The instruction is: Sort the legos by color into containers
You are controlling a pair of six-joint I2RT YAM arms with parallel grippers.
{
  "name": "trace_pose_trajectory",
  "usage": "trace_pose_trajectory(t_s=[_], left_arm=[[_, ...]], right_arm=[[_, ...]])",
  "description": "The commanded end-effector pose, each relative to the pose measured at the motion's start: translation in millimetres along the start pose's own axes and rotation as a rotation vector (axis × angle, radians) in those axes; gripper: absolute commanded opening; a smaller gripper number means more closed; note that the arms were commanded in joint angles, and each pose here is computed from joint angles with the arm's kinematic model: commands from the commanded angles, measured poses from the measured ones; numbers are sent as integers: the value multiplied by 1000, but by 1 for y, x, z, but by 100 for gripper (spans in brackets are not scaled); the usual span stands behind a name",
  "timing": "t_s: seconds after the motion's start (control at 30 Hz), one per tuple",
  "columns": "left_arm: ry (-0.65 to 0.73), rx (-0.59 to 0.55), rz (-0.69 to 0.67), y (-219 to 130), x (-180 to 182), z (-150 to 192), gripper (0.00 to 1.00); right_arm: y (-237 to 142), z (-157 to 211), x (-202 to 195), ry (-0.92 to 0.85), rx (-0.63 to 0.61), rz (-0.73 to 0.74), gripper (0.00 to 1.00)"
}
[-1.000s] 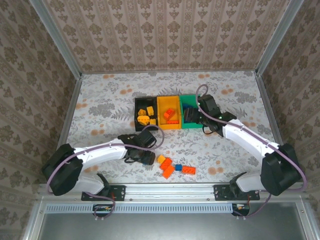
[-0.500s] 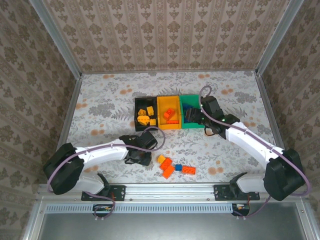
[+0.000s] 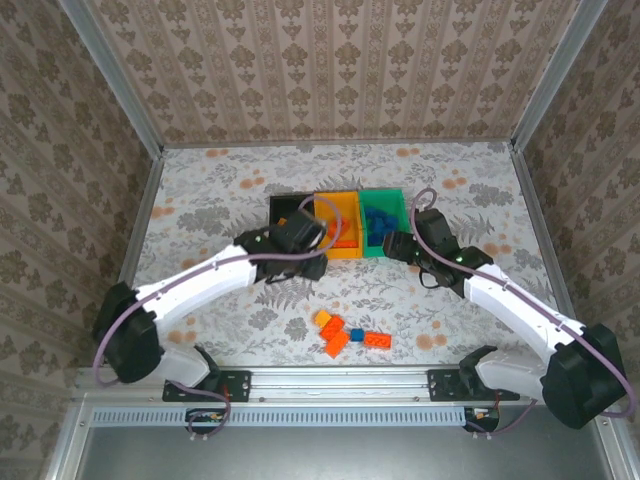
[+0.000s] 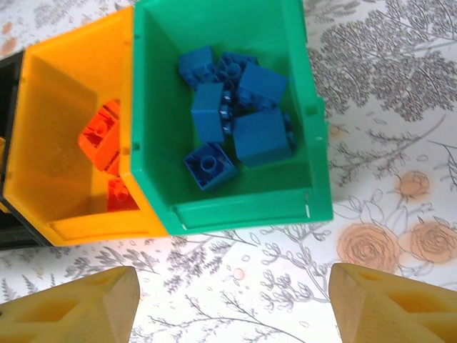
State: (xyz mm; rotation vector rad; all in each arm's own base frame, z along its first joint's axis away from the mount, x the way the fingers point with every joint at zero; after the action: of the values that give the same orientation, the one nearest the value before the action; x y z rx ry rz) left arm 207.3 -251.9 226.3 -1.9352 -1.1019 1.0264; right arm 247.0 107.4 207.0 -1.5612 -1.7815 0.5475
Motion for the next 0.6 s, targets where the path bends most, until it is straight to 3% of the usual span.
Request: trace_pose_trajectory(t_s=[0.0, 0.23, 0.57], left_arm=[[94, -58, 75, 15, -28, -43, 20], [120, -99, 139, 58, -68, -110, 19], [106, -88, 156, 112, -89, -155, 22]], right_arm=[[-7, 9, -11, 26, 8, 51, 72], [-13, 28, -23, 41, 23, 77, 73], [-17, 38, -30, 50, 31, 81, 73]])
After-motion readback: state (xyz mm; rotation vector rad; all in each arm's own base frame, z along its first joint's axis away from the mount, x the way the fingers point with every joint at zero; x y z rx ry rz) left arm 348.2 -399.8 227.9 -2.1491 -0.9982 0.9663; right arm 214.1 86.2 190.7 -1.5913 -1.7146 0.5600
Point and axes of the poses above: each hand's point on the last joint's axis, 136 mm out from that joint toward the fingers, its own y axis out along the fingers, its own x axis along the line the jaws close on, z = x × y, the point moved 9 cm from there along -y, back along the fingers, and after that the axes turned 9 degrees about -y, right-handed, at the moved point
